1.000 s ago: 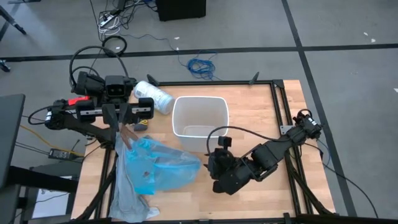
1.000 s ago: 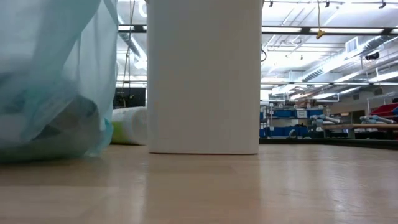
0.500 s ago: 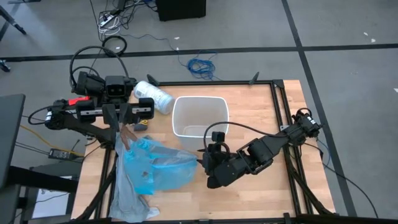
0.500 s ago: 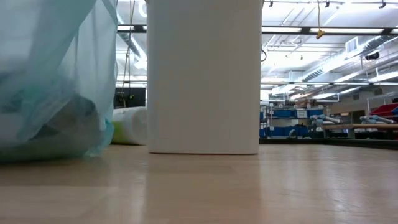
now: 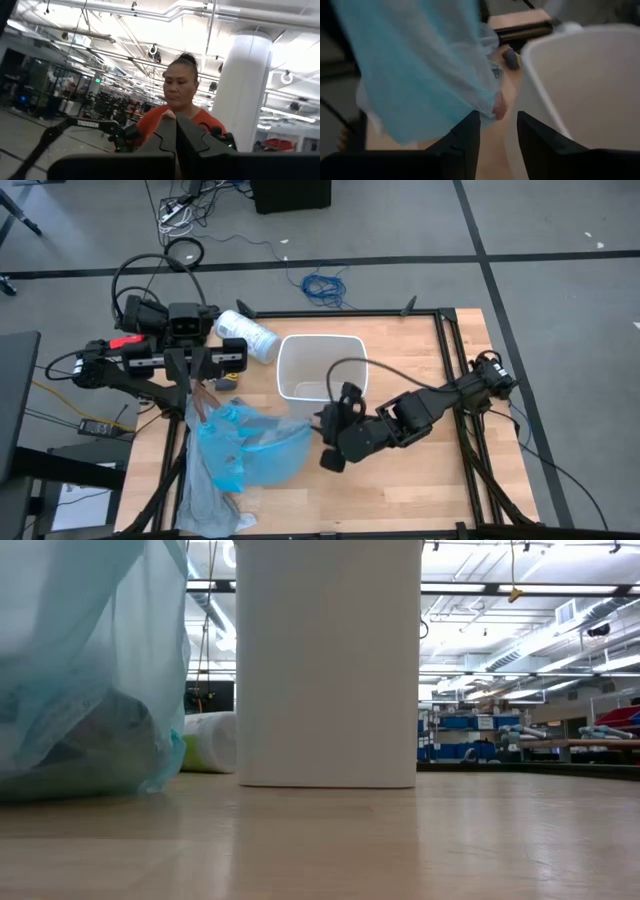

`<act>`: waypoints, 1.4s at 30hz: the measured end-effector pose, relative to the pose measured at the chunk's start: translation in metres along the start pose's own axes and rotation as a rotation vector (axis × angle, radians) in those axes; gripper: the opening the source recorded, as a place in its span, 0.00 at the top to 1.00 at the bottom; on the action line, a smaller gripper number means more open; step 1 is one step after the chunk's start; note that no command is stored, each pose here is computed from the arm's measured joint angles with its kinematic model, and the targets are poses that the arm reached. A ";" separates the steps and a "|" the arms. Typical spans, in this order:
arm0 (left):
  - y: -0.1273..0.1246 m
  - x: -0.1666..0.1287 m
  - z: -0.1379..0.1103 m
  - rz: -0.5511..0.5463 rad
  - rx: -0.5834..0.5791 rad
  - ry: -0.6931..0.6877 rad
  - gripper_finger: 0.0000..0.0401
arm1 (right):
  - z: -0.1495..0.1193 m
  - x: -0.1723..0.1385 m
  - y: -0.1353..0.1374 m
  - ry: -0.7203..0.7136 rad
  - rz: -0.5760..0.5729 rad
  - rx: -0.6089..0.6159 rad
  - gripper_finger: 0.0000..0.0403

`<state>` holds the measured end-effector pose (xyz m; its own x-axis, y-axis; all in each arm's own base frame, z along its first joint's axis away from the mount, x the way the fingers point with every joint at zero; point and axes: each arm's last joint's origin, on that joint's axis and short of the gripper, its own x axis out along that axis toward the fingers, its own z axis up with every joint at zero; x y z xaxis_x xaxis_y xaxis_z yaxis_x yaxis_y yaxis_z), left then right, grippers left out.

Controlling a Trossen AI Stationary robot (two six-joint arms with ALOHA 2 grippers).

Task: Place trash/remove bag and relplace
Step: Close the blue trash bag

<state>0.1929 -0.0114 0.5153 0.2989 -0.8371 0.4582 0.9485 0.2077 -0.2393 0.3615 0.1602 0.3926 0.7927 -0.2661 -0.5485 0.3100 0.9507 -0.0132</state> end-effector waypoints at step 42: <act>0.048 -0.003 -0.002 0.315 0.154 -0.252 0.99 | 0.096 -0.032 -0.033 -0.728 0.132 0.069 0.61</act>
<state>0.2369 0.0000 0.5011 0.5746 -0.5746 0.5828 0.8056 0.5226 -0.2790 0.3759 0.1219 0.4908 0.9655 -0.2119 0.1511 0.2017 0.9761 0.0805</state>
